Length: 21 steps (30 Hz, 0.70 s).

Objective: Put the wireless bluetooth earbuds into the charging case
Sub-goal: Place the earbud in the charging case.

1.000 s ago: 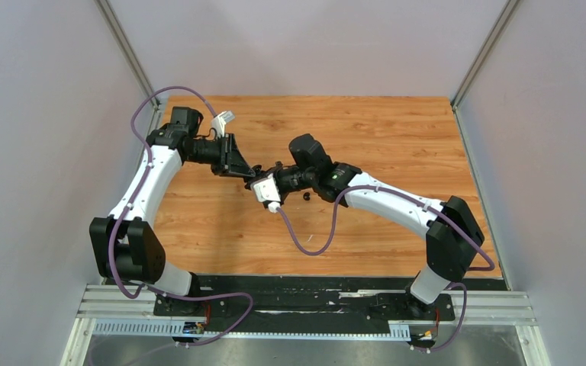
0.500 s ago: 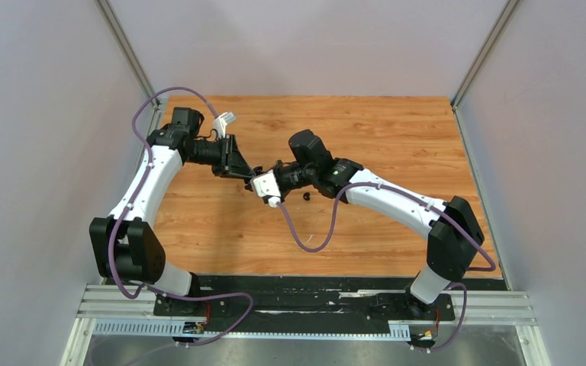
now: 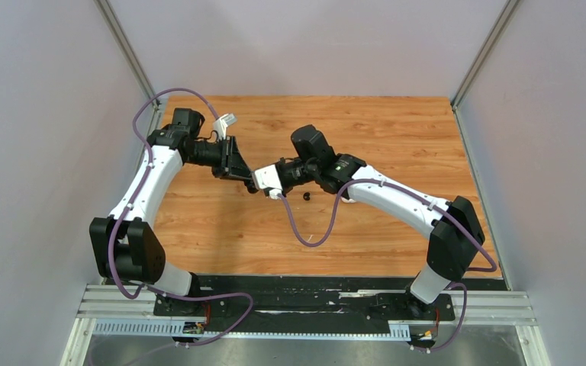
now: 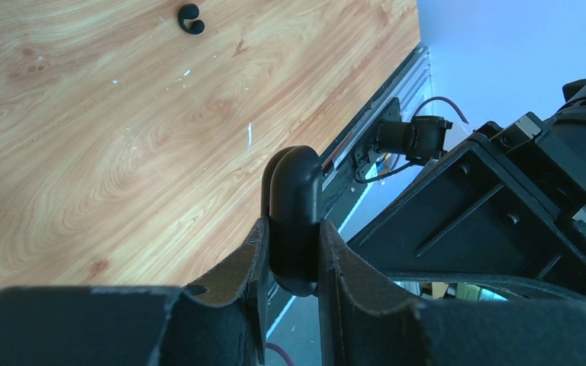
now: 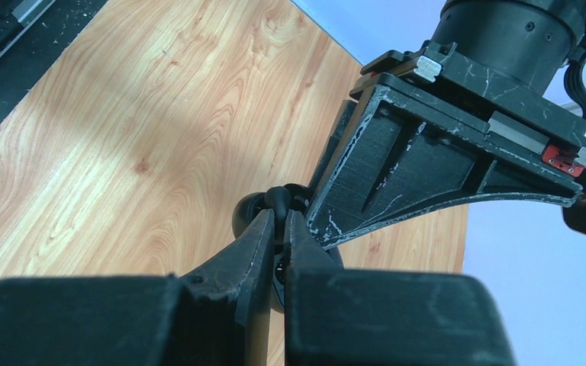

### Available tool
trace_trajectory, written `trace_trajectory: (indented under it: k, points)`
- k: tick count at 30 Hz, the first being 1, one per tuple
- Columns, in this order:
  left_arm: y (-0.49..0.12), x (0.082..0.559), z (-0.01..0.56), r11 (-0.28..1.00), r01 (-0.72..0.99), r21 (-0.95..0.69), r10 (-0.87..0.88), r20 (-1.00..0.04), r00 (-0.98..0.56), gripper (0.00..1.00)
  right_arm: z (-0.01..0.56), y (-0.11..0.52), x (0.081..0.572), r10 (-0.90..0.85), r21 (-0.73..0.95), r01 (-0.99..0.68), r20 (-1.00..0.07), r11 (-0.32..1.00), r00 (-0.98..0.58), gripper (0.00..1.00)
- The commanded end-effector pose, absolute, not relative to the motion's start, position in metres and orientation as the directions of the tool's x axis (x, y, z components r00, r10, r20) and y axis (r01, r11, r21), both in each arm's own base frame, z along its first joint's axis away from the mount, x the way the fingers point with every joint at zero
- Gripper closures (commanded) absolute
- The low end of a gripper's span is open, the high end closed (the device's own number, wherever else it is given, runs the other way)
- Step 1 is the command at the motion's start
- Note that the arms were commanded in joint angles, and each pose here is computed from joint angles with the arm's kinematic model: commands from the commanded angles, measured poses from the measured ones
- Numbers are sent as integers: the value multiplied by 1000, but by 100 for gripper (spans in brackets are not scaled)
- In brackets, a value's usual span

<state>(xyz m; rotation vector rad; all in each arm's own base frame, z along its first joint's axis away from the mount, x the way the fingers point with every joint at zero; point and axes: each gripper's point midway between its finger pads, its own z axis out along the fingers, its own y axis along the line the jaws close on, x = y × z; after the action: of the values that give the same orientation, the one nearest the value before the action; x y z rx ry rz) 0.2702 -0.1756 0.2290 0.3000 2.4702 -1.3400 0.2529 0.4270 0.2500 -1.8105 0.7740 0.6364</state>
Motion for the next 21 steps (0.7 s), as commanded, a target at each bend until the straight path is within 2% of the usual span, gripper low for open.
trace_trajectory:
  k: [1,11,21]
  points:
    - [-177,268,244,524,391,-757,58,-426,-903,100,280,421,253,-181,-628,-737,-718,-250,672,100]
    - [-176,268,240,533,388,-752,65,-421,-905,100,301,422,250,-130,-633,-733,-728,-249,673,100]
    - [-176,267,241,526,393,-754,68,-424,-903,100,286,420,248,-134,-659,-684,-683,-312,718,100]
